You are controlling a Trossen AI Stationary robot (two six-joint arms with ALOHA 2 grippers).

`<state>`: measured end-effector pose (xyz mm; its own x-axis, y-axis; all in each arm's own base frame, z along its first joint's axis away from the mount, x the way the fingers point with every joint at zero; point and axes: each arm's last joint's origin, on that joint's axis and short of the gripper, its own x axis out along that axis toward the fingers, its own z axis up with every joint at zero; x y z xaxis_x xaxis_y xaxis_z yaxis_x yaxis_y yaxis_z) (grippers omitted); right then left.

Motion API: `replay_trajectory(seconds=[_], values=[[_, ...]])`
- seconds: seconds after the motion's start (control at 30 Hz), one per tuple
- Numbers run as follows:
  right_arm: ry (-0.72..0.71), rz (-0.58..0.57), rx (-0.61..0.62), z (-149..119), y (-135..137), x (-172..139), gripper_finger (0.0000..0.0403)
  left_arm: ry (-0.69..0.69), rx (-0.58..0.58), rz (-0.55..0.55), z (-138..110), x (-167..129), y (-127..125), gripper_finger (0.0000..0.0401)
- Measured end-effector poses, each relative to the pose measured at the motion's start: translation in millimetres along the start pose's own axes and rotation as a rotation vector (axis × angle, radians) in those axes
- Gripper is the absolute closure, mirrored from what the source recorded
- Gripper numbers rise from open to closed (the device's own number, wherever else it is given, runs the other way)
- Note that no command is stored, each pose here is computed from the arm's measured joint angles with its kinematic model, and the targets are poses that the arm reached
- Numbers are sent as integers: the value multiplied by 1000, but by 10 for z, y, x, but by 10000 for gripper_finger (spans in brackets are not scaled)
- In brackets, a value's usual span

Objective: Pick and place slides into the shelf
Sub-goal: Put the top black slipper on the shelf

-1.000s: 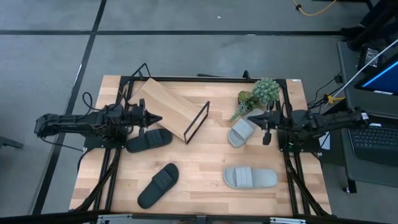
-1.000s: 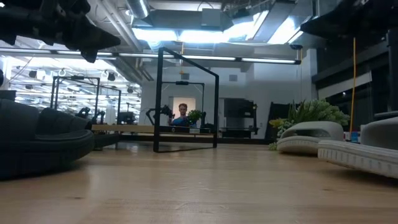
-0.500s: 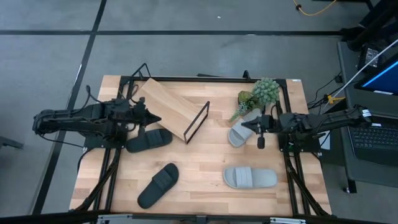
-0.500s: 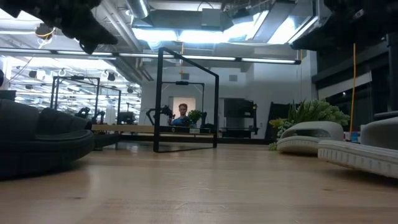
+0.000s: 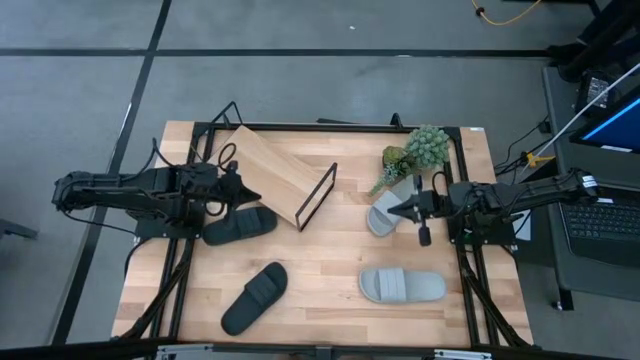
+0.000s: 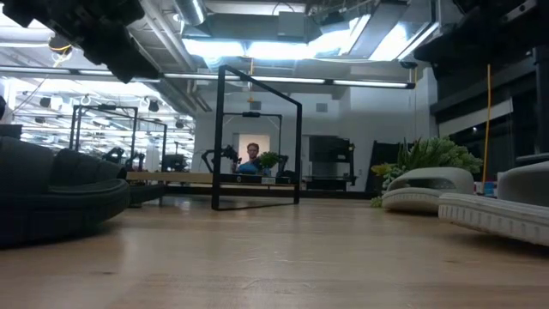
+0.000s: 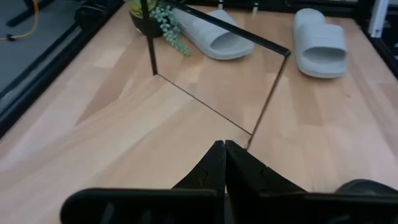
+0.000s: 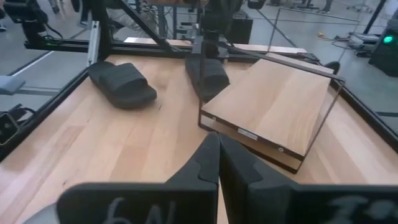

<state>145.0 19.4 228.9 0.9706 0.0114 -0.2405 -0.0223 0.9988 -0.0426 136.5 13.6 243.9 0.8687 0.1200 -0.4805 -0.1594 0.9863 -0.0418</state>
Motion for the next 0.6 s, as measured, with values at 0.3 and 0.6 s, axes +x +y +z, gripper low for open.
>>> replay_trajectory(seconds=[0.3, 0.6], values=[[18, -2, -3, -19, 0, 0, 398, 4, 2, -4, -3, 0, -1, 401], [17, -2, -5, -18, 0, 0, 398, 16, 2, -3, -16, 0, 0, 401]])
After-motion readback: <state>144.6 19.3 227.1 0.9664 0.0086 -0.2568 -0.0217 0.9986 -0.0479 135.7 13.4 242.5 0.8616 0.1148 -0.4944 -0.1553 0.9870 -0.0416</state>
